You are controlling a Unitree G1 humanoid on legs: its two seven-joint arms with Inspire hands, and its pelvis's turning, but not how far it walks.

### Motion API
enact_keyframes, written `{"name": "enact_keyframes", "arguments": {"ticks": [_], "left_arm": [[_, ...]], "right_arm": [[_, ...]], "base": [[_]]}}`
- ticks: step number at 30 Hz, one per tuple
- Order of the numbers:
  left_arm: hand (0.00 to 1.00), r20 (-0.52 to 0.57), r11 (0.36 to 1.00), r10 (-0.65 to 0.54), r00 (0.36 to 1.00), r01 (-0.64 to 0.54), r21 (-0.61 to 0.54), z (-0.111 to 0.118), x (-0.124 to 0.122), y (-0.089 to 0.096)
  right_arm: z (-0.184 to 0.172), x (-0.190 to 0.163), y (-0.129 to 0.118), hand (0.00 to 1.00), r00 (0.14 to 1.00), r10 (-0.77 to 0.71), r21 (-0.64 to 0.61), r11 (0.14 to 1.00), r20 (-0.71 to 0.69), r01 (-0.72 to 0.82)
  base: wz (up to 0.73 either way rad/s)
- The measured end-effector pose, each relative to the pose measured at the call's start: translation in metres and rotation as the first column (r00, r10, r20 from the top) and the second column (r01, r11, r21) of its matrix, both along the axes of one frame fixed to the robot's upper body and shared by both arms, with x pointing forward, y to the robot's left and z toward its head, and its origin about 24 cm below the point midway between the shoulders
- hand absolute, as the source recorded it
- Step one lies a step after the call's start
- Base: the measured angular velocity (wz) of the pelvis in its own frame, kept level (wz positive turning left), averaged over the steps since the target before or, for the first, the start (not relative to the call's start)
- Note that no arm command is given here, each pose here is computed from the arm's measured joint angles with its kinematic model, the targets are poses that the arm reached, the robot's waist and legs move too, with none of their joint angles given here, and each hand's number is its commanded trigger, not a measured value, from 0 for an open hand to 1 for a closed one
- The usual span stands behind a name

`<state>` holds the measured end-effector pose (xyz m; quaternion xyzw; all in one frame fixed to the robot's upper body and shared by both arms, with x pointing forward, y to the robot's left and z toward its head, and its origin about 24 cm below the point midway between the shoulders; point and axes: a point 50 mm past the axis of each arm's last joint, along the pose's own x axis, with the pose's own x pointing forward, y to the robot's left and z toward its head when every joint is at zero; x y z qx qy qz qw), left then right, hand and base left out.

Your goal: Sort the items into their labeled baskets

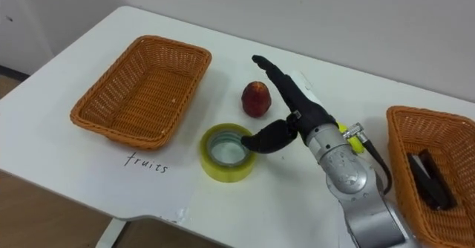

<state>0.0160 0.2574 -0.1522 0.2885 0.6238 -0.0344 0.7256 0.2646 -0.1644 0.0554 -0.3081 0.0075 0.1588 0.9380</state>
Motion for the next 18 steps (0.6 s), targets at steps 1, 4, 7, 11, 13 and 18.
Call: {"name": "enact_keyframes", "arguments": {"ticks": [1, 4, 7, 11, 13, 18], "left_arm": [[0.00, 0.002, 1.000, 0.000, 1.000, 0.000, 0.000, 0.000, 0.000, 0.000], [0.00, -0.001, 1.000, -0.002, 1.000, 0.002, -0.002, 0.000, 0.000, 0.000], [0.00, -0.008, 1.000, -0.005, 1.000, 0.005, -0.005, 0.000, 0.000, -0.001], [0.00, -0.013, 1.000, -0.002, 1.000, 0.002, -0.009, -0.001, -0.001, -0.002], [0.00, -0.016, 1.000, -0.001, 1.000, 0.000, -0.015, -0.001, -0.001, -0.002], [0.00, -0.016, 1.000, -0.021, 1.000, 0.020, -0.024, 0.000, 0.003, -0.002]], "right_arm": [[0.000, 0.000, 0.000, 0.00, 1.000, 0.001, -0.004, 1.000, 0.002, -0.001], [0.001, 0.001, 0.005, 0.00, 1.000, 0.007, -0.017, 1.000, 0.014, -0.007], [0.001, 0.002, 0.009, 0.00, 1.000, 0.023, -0.022, 1.000, 0.015, -0.023], [-0.001, 0.000, 0.013, 0.00, 0.999, 0.043, -0.065, 0.997, 0.018, -0.041], [-0.003, -0.001, 0.017, 0.00, 0.998, 0.060, -0.112, 0.992, 0.021, -0.058], [-0.006, -0.002, 0.022, 0.00, 0.995, 0.096, -0.182, 0.979, 0.014, -0.091]], "base": [[0.00], [0.00], [0.00], [0.00], [0.00], [0.00]]}}
